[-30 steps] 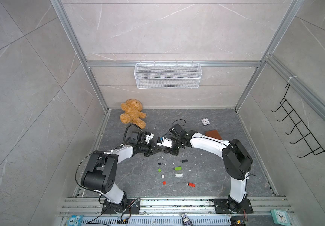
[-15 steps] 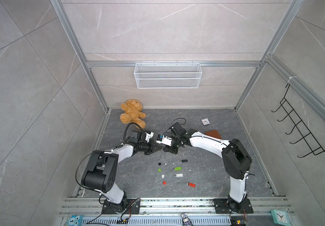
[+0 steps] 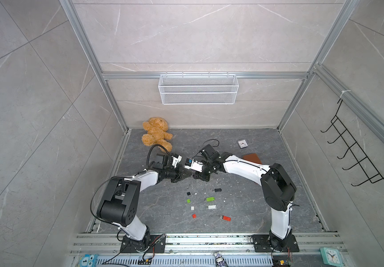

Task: Close the usb drive cover
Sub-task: Close the cover of the USB drive.

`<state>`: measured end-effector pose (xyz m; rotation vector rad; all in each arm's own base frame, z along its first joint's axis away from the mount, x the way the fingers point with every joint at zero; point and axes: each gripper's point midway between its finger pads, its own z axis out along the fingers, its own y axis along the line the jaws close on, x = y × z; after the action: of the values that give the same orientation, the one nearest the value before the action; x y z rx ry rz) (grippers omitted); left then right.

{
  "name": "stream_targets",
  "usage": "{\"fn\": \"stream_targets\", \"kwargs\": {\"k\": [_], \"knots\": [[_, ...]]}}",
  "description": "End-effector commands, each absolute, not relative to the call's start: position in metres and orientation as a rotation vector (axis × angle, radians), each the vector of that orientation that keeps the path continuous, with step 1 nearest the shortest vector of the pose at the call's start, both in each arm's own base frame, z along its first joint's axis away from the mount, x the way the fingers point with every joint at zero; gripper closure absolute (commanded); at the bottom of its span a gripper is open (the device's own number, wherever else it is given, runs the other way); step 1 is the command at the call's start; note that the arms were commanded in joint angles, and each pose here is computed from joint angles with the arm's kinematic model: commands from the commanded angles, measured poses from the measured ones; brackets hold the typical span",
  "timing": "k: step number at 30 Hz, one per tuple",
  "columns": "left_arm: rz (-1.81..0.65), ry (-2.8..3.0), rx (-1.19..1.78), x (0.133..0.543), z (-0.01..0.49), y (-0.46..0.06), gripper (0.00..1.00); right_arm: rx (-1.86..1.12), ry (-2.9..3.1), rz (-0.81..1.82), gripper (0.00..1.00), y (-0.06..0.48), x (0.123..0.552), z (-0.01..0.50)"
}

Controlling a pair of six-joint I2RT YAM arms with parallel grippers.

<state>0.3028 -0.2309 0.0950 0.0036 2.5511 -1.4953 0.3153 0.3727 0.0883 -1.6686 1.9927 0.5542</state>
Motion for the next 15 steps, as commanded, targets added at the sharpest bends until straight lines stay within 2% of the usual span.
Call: {"fn": "stream_targets", "kwargs": {"k": [1, 5, 9, 13, 15], "knots": [[-1.629, 2.641, 0.149, 0.257, 0.093, -0.258, 1.0, -1.574, 1.531, 0.61, 0.94, 0.426, 0.329, 0.184], [-1.584, 2.626, 0.101, 0.267, 0.095, -0.249, 1.0, -1.657, 1.607, 0.54, 0.93, 0.399, 0.318, 0.153], [-1.565, 2.6, 0.053, 0.275, 0.099, -0.238, 0.87, -1.742, 1.694, 0.444, 0.93, 0.375, 0.313, 0.122], [-1.527, 2.575, 0.011, 0.281, 0.104, -0.228, 0.67, -1.795, 1.735, 0.394, 0.93, 0.359, 0.318, 0.105], [-1.502, 2.572, -0.021, 0.284, 0.104, -0.221, 0.6, -1.824, 1.747, 0.366, 0.92, 0.354, 0.323, 0.099]]}}
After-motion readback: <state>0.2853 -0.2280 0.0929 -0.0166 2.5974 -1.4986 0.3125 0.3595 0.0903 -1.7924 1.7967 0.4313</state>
